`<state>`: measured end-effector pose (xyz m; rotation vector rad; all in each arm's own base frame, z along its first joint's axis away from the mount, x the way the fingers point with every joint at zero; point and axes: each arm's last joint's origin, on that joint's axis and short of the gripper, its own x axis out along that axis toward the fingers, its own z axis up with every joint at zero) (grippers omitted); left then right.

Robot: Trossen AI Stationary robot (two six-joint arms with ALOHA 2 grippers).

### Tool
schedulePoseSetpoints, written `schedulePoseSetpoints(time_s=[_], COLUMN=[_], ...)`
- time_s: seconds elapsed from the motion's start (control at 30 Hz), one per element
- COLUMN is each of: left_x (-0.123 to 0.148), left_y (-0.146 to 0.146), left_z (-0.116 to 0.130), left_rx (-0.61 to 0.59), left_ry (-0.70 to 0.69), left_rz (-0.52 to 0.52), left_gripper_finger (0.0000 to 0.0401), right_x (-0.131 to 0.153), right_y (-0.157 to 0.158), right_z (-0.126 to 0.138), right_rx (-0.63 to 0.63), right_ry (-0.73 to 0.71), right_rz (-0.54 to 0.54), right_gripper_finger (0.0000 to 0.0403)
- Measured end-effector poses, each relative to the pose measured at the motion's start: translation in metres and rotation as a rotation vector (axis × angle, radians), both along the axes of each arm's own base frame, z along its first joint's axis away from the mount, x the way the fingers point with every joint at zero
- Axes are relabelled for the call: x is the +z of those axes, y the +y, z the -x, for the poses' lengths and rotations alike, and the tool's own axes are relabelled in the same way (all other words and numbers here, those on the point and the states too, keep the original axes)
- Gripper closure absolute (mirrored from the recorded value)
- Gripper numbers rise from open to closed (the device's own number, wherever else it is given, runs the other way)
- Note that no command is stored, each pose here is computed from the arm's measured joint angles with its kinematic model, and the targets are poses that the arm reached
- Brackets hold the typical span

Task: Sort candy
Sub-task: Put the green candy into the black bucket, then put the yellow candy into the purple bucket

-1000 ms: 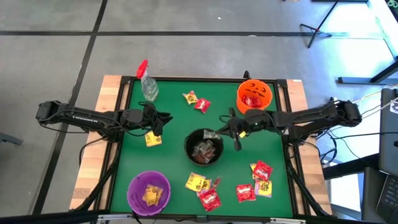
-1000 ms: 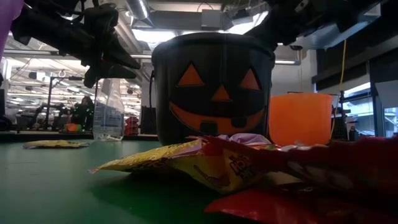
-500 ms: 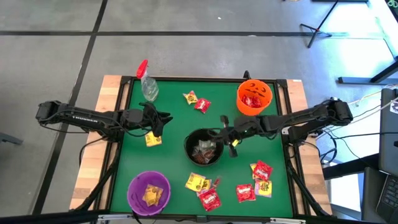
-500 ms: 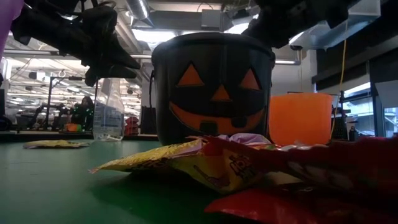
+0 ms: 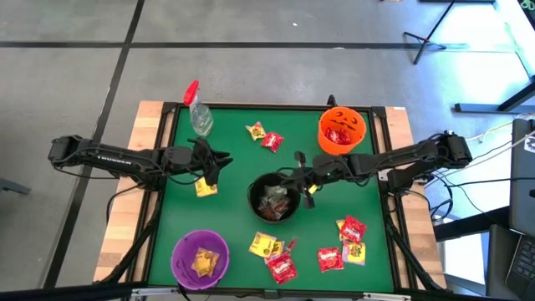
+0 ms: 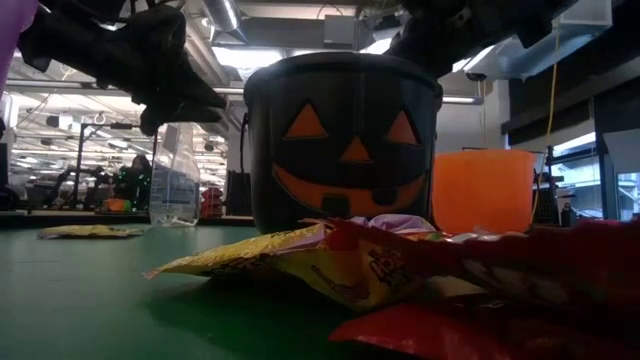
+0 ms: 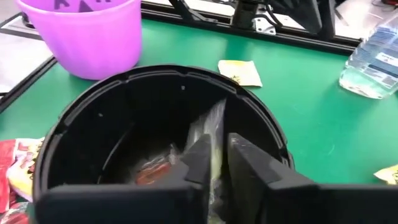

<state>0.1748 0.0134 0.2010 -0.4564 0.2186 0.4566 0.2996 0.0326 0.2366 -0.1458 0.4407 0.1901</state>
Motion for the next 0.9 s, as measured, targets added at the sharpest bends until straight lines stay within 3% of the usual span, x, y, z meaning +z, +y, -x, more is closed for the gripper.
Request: schedulePoseSetpoints(time_s=[0.23,0.4,0.6,0.9], left_x=[0.026,0.044,0.052,0.025], left_y=[0.000,0.000,-0.001,-0.007], left_z=[-0.006,-0.004,0.002,0.004], left_rx=[-0.047,-0.054,-0.047,-0.200], left_ry=[0.013,0.191,0.437,0.779], left_rz=[-0.080,-0.087,-0.005,0.167], left_gripper_finger=[0.0270,0.0270,0.0269,0.0256], right_x=[0.000,0.002,0.005,0.006], right_y=[-0.002,-0.002,-0.002,-0.003], right_z=[0.000,0.001,0.003,0.003], right_rx=[-0.051,-0.055,-0.043,-0.057], right_ry=[-0.003,-0.013,-0.021,-0.028], right_rz=[0.029,0.055,0.079,0.110], right_gripper_finger=[0.0277,0.0261,0.0261,0.0261])
